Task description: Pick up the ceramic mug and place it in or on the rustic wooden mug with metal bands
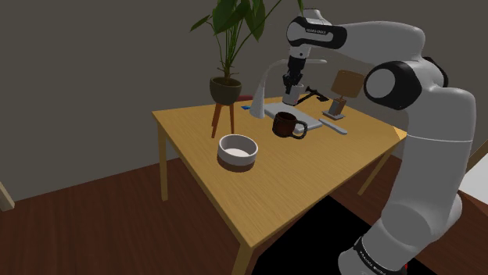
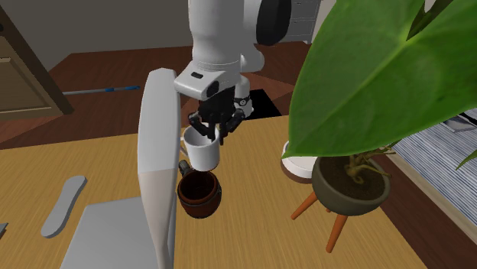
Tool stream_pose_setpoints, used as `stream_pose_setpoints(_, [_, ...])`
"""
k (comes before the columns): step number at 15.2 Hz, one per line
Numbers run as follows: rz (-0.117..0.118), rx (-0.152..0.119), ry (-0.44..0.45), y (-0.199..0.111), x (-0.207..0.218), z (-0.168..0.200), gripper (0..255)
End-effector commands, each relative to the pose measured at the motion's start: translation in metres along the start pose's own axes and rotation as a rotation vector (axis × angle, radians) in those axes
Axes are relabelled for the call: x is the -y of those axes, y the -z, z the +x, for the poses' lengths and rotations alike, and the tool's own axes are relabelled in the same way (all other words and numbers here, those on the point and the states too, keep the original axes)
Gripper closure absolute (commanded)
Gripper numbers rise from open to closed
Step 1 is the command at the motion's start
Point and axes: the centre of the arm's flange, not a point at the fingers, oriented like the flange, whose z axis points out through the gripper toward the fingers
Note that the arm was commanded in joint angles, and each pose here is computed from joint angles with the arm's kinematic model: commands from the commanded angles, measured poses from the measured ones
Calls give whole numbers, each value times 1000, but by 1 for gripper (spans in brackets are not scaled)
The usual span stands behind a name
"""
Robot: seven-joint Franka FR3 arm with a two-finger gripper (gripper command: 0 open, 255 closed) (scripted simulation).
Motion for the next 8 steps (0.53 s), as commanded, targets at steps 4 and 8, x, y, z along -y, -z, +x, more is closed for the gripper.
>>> stream_pose_setpoints(4, [0,-1,1,2,-65,-26,255])
stream_pose_setpoints(8, [0,-1,1,-19,-63,-26,255])
